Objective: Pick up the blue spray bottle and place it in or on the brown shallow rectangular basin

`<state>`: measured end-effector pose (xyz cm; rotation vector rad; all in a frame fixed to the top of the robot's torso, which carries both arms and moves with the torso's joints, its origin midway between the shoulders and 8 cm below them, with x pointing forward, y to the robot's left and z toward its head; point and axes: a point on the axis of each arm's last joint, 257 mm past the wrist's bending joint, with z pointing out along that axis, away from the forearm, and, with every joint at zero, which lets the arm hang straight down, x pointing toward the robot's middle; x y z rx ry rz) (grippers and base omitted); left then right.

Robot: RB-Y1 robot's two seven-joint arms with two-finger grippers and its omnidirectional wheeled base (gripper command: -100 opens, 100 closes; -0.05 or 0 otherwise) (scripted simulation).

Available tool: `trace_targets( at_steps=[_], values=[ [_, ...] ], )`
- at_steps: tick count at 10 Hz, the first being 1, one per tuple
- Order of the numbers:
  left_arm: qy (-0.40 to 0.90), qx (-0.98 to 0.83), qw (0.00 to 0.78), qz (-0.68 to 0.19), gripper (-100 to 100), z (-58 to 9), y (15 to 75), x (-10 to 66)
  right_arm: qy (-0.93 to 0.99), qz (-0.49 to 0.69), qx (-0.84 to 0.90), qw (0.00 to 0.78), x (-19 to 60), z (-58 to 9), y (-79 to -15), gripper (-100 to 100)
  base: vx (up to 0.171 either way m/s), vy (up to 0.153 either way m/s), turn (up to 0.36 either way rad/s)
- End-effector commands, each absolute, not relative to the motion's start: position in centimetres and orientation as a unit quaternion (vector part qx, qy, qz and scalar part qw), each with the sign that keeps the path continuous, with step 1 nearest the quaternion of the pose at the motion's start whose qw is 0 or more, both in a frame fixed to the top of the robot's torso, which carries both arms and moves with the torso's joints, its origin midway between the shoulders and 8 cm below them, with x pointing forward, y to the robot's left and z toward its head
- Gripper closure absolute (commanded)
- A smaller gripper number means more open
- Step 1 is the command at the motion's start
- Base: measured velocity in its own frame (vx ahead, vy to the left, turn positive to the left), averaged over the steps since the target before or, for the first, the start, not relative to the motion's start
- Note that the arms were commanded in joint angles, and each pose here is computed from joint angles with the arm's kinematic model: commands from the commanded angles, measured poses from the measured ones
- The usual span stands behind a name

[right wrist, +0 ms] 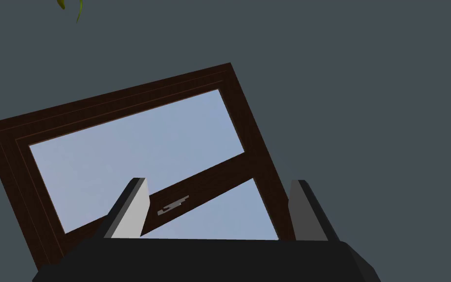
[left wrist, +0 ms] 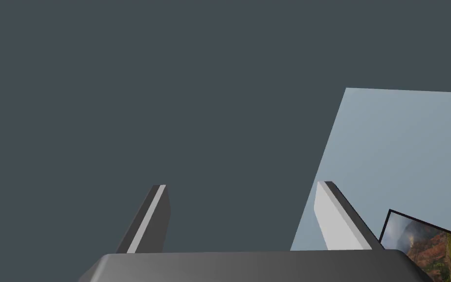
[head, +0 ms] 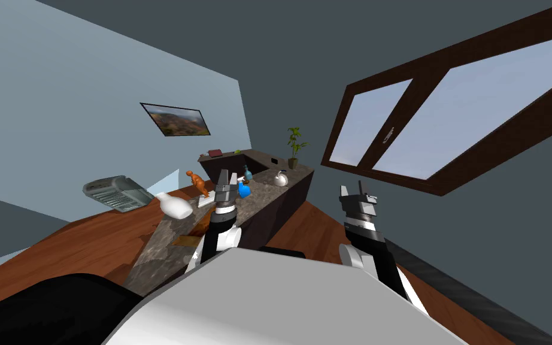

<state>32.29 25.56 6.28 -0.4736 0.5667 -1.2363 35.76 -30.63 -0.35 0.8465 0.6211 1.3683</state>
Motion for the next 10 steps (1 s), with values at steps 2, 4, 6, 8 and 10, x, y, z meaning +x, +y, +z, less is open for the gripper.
trace_targets(
  at_steps=[2,4,6,8,10],
  values=[
    [0.292,-0.197,0.753,-0.555,-100,5.3,25.3,32.7,0.273,0.602,0.373,0.651,35.8,-0.3,-30.6,0,-0.004,0.007,-0.045],
    [0.316,-0.184,0.757,-0.542,-100,4.3,25.4,33.1,0.273,0.602,0.373,0.651,35.8,-0.3,-30.6,0,-0.011,0.018,-0.077],
    [0.343,-0.170,0.761,-0.524,-100,3.2,25.8,33.4,0.273,0.602,0.373,0.651,35.8,-0.3,-30.6,0,-0.017,0.022,-0.089],
    [0.373,-0.154,0.766,-0.500,-100,1.8,26.4,33.9,0.273,0.602,0.373,0.651,35.8,-0.3,-30.6,0,-0.023,0.029,-0.118],
    [0.408,-0.137,0.770,-0.471,-100,0.0,27.4,34.4,0.273,0.602,0.373,0.651,35.8,-0.3,-30.6,0,-0.037,0.049,-0.139]
  ],
)
